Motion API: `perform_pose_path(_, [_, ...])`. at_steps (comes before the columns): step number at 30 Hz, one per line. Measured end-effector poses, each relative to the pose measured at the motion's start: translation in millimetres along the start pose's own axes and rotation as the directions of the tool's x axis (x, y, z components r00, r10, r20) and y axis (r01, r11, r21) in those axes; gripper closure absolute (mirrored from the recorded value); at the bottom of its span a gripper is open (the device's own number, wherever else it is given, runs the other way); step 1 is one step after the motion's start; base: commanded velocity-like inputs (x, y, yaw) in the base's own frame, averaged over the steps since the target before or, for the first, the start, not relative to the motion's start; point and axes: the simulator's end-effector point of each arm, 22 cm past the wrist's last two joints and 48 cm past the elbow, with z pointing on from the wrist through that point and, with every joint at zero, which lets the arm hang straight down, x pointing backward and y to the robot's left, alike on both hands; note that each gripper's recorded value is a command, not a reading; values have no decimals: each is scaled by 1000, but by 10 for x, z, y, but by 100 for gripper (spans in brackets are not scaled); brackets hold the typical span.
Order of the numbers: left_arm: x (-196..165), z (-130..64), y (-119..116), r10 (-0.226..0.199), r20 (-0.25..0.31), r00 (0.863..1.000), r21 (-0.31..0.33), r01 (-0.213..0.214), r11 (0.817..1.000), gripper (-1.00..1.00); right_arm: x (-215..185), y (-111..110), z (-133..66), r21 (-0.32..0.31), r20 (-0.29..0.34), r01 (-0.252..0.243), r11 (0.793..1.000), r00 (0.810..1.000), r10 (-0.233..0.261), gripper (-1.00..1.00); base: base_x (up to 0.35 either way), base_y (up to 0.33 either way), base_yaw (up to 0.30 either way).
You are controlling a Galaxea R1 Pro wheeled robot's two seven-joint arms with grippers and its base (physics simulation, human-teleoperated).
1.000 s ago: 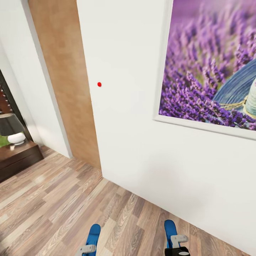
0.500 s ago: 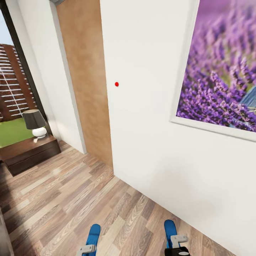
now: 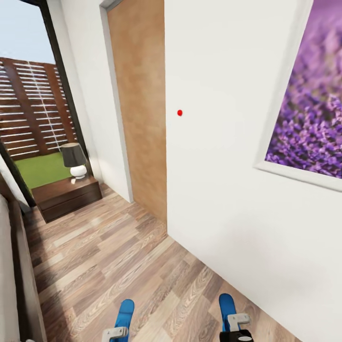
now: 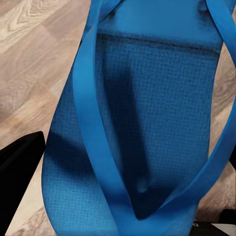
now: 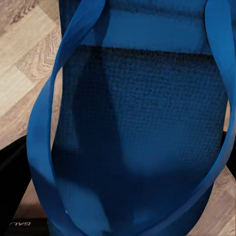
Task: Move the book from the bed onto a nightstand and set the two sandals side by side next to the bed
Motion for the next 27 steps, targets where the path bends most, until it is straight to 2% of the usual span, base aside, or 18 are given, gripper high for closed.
perform_pose_path(19, [-2, -1, 0, -1, 1, 1000, 0, 1, 1000, 100, -3, 8, -2, 1, 1, 6, 1000, 1000, -6, 100, 315, -18, 273])
perform_pose_path(27, [-3, -1, 0, -1, 2, 1000, 0, 1, 1000, 100, 0, -4, -1, 1, 1, 9, 1000, 1000, -9, 100, 327, -51, 86])
